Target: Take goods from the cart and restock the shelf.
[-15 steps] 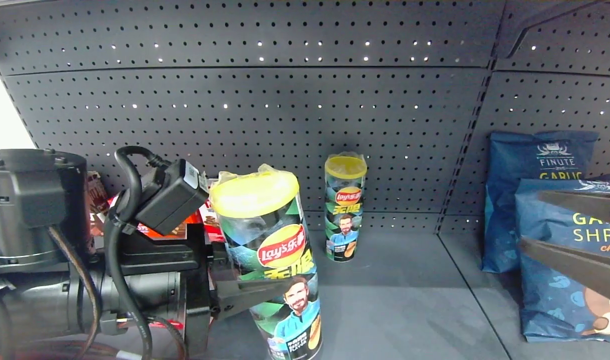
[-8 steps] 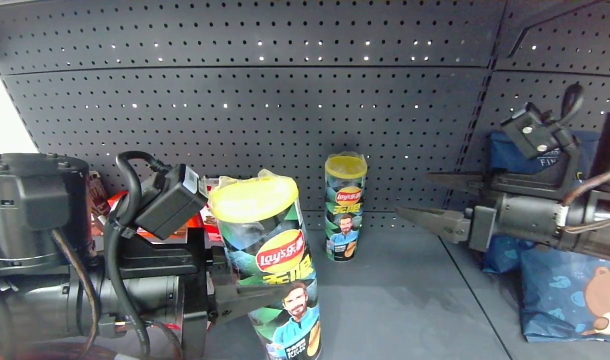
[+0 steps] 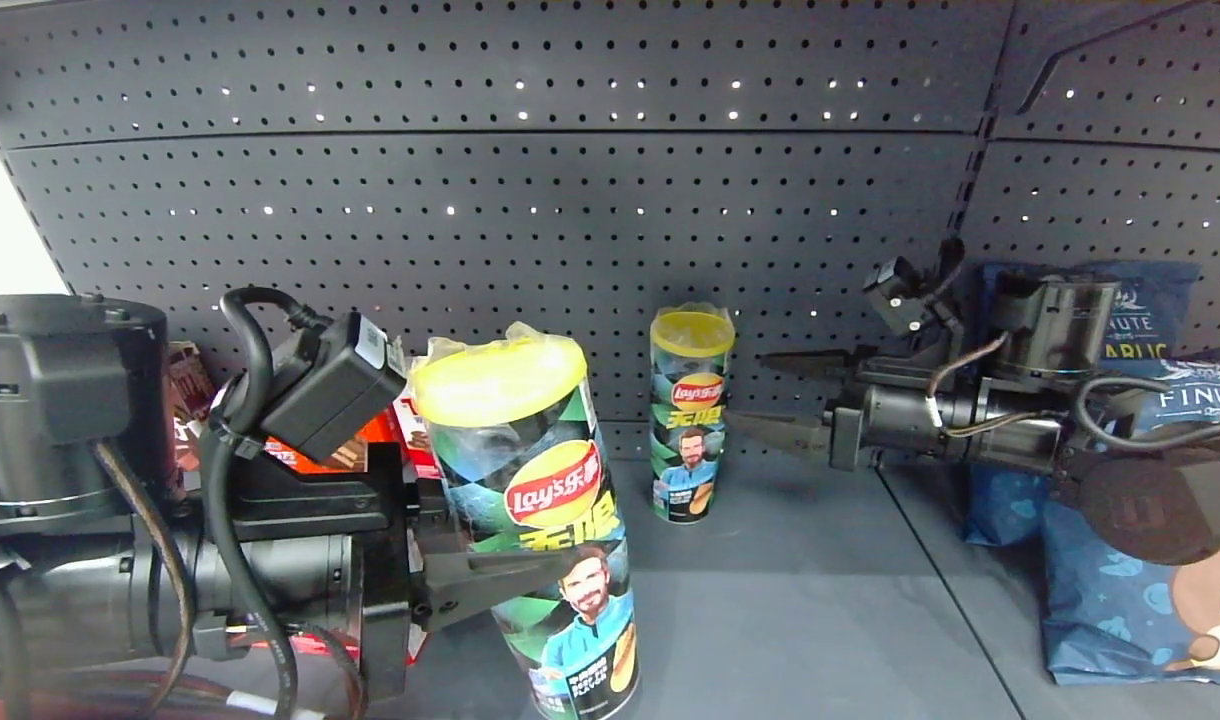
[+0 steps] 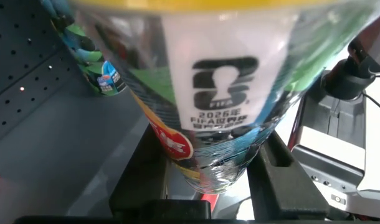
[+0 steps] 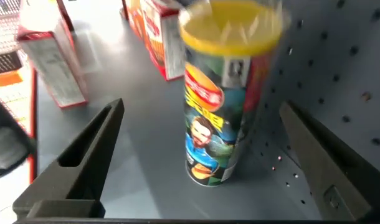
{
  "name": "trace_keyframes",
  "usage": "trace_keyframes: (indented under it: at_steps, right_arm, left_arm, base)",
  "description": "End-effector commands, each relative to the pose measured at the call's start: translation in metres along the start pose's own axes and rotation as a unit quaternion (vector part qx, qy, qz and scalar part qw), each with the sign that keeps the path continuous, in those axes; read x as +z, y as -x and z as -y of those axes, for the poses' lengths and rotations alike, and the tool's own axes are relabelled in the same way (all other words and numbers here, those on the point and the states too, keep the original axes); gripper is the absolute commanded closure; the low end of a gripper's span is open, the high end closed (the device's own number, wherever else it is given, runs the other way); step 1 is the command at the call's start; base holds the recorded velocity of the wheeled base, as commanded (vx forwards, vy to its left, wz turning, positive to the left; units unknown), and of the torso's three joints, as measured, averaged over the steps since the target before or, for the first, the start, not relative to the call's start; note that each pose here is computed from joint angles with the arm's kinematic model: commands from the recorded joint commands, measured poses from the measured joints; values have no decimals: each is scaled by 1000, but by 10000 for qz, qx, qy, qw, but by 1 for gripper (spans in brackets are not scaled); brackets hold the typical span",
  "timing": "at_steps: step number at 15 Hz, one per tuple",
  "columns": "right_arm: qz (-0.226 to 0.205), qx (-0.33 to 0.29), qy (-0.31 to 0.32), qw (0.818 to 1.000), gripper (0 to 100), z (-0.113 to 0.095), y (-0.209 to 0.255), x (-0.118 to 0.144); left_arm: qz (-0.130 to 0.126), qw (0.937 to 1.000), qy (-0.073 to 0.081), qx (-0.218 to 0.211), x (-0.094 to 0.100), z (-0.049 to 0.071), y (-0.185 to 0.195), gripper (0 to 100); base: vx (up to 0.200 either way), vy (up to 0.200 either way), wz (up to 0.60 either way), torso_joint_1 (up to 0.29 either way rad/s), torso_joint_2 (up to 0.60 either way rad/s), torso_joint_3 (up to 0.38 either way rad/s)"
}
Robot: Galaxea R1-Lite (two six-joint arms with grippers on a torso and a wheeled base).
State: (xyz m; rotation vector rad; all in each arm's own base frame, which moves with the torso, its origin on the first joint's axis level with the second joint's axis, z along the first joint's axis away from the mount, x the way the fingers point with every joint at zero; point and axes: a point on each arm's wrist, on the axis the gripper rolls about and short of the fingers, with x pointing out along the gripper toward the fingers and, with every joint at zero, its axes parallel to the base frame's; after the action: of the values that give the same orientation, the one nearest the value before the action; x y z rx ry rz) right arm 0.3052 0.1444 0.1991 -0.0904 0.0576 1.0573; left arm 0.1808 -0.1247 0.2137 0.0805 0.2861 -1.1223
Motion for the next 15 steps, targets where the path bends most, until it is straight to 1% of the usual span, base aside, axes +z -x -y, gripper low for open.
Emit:
trace_keyframes:
  at_steps: [1, 3, 7, 15]
  right_arm:
    - [-160, 15, -122, 9998, 0, 9, -14, -16]
    - [-250, 26, -184, 9995, 0, 15, -22, -26]
    - [-298, 47, -221, 9993, 0, 24, -37, -35]
    - [-383, 188, -290, 9987, 0, 28, -53, -55]
  left_arm:
    - [25, 10000, -14, 12, 2, -1, 0, 100]
    - [32, 10000, -16, 20, 2, -1, 1, 100]
    - [28, 10000, -3, 49, 1, -2, 1, 100]
    - [8, 10000, 7, 40, 0, -2, 1, 100]
  base:
    - [0, 0, 0, 0, 0, 0]
    - [0, 0, 0, 0, 0, 0]
    - [0, 0, 0, 0, 0, 0]
    - [0, 0, 0, 0, 0, 0]
